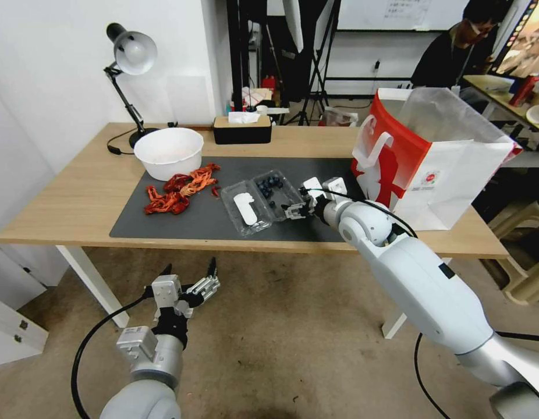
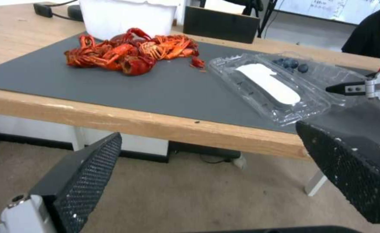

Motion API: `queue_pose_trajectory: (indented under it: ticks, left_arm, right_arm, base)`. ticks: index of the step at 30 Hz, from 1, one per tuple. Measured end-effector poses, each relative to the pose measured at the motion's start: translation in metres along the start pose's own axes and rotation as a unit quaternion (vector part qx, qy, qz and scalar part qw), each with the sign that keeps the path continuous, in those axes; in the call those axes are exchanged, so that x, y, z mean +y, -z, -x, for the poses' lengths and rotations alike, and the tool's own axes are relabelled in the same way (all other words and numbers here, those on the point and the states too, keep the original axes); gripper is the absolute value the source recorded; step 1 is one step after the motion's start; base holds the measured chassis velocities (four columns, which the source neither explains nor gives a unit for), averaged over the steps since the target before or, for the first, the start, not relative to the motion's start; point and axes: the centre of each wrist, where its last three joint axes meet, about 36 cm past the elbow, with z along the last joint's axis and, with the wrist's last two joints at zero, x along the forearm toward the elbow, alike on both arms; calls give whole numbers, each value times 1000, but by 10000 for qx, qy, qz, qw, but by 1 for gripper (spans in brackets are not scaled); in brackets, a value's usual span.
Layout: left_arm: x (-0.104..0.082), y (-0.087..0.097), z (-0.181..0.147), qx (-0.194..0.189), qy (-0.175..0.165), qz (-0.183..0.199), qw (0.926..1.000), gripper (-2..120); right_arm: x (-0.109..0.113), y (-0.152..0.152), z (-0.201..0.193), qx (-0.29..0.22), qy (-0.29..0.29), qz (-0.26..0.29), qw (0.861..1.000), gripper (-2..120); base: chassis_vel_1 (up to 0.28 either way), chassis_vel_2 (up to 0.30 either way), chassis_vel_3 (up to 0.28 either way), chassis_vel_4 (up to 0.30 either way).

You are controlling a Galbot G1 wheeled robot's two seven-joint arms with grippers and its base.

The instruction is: Close the takeout container lid, then place the container into the takeout bag.

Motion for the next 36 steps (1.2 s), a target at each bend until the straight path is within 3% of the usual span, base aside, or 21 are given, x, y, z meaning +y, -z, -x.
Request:
queue_pose_trajectory:
  ticks: [36]
  left_arm:
    - [2,-8,4,2,-20,47,10000,100]
  right_arm:
    - [0,-9,-9,65,-535,32,9985,100]
  base:
    - [0,0,0,0]
